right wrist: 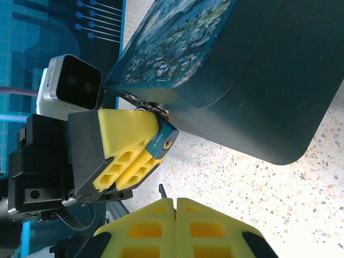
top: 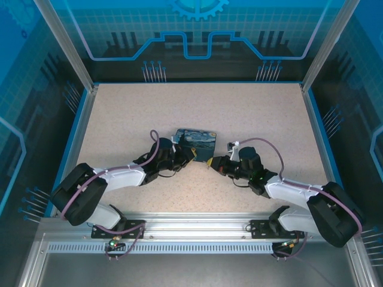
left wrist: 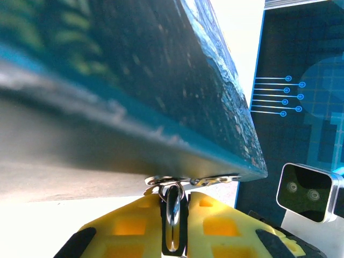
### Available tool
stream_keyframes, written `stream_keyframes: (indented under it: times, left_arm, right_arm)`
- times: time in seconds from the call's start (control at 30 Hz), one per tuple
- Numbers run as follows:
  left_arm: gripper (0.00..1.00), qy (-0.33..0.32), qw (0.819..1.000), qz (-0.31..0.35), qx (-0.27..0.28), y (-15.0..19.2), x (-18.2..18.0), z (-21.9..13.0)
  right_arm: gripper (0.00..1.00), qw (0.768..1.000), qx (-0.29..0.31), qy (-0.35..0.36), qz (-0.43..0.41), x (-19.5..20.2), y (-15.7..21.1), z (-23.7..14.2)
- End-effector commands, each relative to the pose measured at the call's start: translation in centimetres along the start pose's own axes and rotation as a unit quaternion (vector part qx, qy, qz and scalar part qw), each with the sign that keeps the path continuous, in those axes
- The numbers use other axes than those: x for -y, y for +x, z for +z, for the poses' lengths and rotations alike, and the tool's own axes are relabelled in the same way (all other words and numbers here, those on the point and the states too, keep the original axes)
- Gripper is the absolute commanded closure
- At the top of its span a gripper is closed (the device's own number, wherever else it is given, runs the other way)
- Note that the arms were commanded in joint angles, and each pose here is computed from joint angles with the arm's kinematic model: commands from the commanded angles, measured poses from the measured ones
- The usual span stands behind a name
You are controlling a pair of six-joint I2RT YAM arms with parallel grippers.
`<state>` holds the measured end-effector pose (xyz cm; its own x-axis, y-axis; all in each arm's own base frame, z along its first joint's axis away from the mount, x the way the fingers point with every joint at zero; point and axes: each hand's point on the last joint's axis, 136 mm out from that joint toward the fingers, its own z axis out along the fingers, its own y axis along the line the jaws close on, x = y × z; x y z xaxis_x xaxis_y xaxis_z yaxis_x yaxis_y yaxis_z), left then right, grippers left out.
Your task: Unlock the padlock with the key
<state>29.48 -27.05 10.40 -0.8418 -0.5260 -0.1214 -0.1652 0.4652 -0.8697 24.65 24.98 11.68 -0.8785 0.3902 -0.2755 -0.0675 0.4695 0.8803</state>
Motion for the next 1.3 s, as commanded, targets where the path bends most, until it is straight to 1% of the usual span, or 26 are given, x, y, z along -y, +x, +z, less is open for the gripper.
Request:
stream_keyframes:
  times: [0.0, 0.17, 0.3, 0.53, 0.67, 0.9, 1.07, 1.27]
  left_arm:
    - [1.00, 0.007, 1.000, 0.013, 0.007, -0.2, -0.3, -0.3]
    - [1.00, -0.003, 1.000, 0.020, 0.012, -0.2, -1.3, -0.2]
    - [1.00, -0.021, 0.999, 0.044, 0.010, 0.1, -2.5, 0.3]
    - [1.00, -0.063, 0.990, 0.126, 0.008, 0.6, -4.5, 0.9]
    - [1.00, -0.082, 0.982, 0.170, 0.005, 1.0, -5.6, 1.2]
    - [0.99, -0.099, 0.974, 0.202, 0.003, 1.2, -6.5, 1.4]
    - [0.93, -0.110, 0.970, 0.218, 0.000, 1.5, -7.1, 1.5]
    - [0.87, -0.118, 0.968, 0.224, -0.001, 1.7, -8.0, 1.6]
  right_arm:
    - [1.00, 1.000, 0.009, -0.021, -0.015, -1.8, -0.6, 0.1]
    - [1.00, 1.000, 0.012, -0.009, -0.013, -1.0, -0.4, 0.2]
    - [1.00, 1.000, 0.012, -0.006, -0.011, -0.7, -0.2, 0.2]
    - [1.00, 1.000, 0.020, -0.002, -0.018, -1.0, -0.5, -0.2]
    - [1.00, 0.999, 0.028, 0.007, -0.027, -1.4, -1.4, -0.2]
    - [1.00, 0.999, 0.043, 0.018, -0.024, -1.4, -3.8, 1.0]
    - [1.00, 0.999, 0.045, 0.026, -0.014, -1.0, -5.0, 2.4]
    - [1.00, 0.998, 0.043, 0.036, 0.002, 0.3, -5.4, 3.6]
